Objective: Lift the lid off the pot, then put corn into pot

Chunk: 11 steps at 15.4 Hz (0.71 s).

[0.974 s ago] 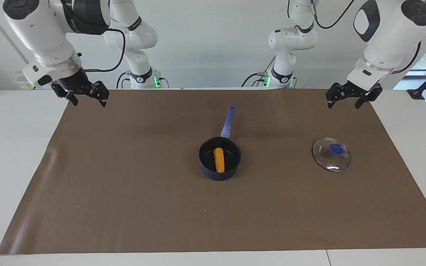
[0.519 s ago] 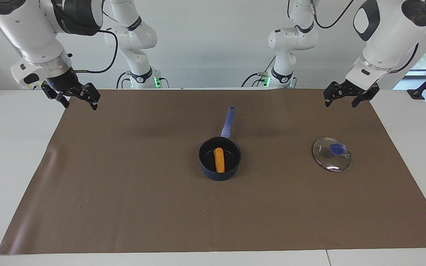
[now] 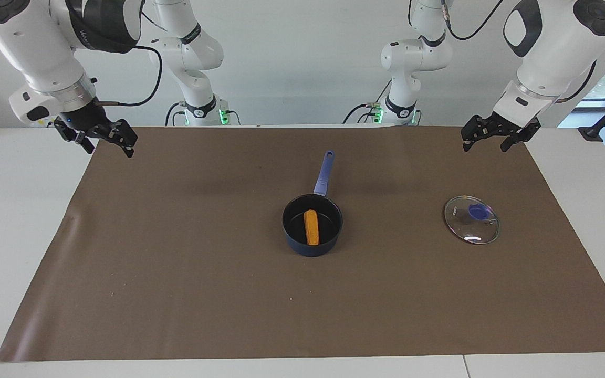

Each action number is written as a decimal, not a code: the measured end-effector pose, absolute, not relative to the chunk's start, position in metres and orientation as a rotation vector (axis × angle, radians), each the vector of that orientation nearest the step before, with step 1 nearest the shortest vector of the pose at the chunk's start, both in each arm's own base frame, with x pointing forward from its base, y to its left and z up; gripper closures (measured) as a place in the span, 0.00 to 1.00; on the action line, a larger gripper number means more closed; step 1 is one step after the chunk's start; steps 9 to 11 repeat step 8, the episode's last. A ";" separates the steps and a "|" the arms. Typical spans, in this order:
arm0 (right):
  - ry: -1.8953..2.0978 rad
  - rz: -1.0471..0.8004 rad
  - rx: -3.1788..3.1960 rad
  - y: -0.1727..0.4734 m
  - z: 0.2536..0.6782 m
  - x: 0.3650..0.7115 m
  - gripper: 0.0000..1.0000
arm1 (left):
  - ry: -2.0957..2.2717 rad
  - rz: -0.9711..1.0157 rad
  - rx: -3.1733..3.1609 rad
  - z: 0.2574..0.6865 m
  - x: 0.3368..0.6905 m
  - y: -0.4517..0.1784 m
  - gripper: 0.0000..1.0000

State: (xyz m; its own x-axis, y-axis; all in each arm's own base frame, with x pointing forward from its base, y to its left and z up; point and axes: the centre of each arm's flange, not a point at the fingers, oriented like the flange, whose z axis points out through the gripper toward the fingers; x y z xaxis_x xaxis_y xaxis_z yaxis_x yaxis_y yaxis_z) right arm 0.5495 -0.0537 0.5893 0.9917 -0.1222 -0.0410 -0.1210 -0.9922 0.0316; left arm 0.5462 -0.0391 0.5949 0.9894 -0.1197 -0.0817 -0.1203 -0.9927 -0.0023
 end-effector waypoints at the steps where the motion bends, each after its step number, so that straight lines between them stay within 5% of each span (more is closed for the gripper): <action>1: -0.190 -0.068 3.106 -0.054 0.589 0.550 0.00 | 0.188 0.127 -3.126 0.595 0.546 -0.039 0.00; 11: -0.174 -0.075 3.107 -0.052 0.587 0.551 0.00 | 0.186 0.124 -3.127 0.596 0.546 -0.038 0.00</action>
